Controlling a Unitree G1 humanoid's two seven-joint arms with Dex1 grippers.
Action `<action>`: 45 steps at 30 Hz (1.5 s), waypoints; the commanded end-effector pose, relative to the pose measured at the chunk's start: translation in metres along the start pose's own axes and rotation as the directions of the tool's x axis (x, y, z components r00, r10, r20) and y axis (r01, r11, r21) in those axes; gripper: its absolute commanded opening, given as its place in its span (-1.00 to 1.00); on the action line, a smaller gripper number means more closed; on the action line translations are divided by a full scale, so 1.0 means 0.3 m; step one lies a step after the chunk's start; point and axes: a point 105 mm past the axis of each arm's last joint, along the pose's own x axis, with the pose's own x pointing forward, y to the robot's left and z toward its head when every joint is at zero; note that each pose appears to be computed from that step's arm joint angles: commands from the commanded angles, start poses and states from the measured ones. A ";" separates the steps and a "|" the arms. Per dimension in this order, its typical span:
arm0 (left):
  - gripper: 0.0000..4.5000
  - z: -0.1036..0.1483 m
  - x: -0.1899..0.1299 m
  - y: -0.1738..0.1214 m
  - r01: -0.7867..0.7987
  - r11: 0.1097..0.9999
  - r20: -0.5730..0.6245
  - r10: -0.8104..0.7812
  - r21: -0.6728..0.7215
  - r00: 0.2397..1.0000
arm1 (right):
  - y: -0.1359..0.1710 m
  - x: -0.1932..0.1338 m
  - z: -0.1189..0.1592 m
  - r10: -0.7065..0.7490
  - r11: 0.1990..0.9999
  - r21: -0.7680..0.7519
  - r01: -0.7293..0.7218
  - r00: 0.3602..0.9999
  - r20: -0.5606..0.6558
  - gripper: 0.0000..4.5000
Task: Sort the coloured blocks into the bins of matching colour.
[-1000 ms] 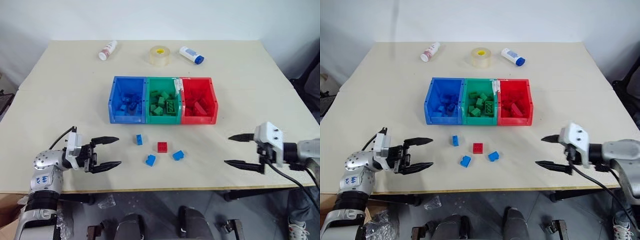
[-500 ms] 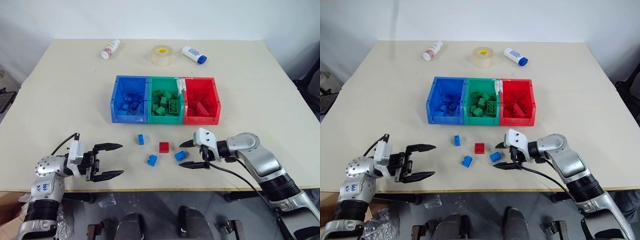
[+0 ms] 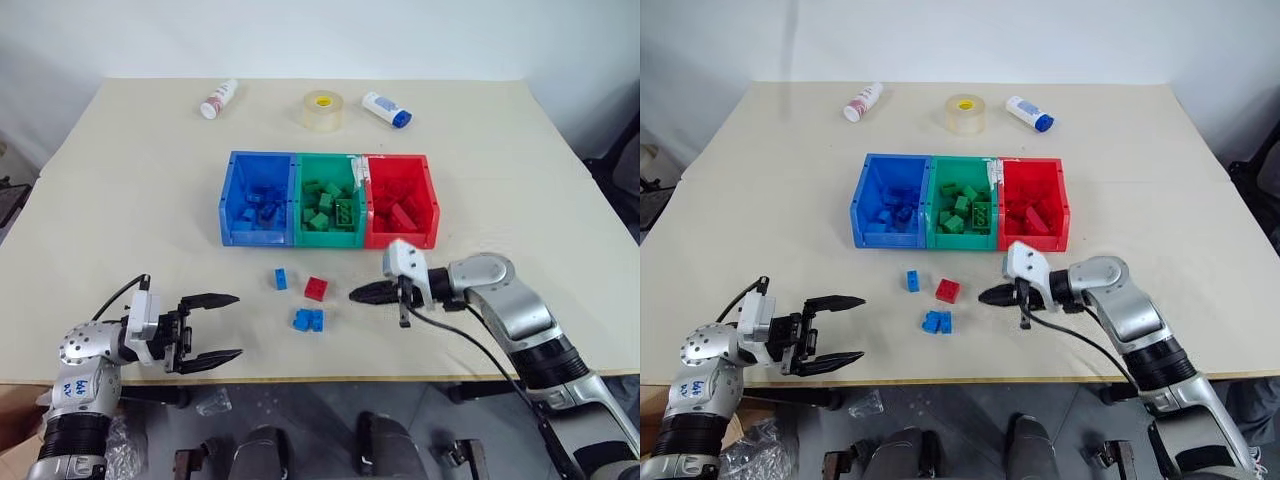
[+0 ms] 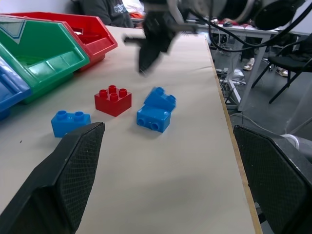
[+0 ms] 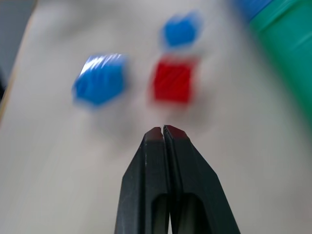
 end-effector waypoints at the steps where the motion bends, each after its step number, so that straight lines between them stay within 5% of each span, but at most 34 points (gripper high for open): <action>1: 1.00 0.021 0.003 0.003 -0.003 0.999 0.018 0.002 0.041 1.000 | -0.073 -0.002 0.133 -0.059 0.996 -0.066 0.066 0.993 0.107 -0.98; 7: 1.00 0.026 0.005 0.012 -0.014 0.998 0.022 0.013 0.057 1.000 | -0.071 0.011 0.139 -0.002 0.994 -0.108 0.011 0.997 0.077 -0.98; 9: 1.00 0.025 0.002 0.012 -0.017 0.998 0.019 0.016 0.055 1.000 | -0.051 0.012 0.120 0.024 0.996 -0.089 -0.019 0.999 0.047 -0.82; 22: 1.00 0.014 -0.002 -0.005 -0.030 0.999 0.021 0.029 0.034 0.999 | 0.101 0.043 -0.017 0.133 0.991 0.003 -0.133 0.987 -0.094 0.99; 39: 1.00 0.010 -0.004 -0.022 -0.044 0.999 0.017 0.043 0.023 0.999 | 0.131 0.201 -0.057 0.148 0.988 0.044 -0.145 0.987 -0.067 0.99; 45: 1.00 0.010 -0.005 -0.027 -0.050 0.998 0.016 0.050 0.023 0.999 | 0.138 0.212 -0.065 0.151 0.988 0.046 -0.148 0.986 -0.069 0.26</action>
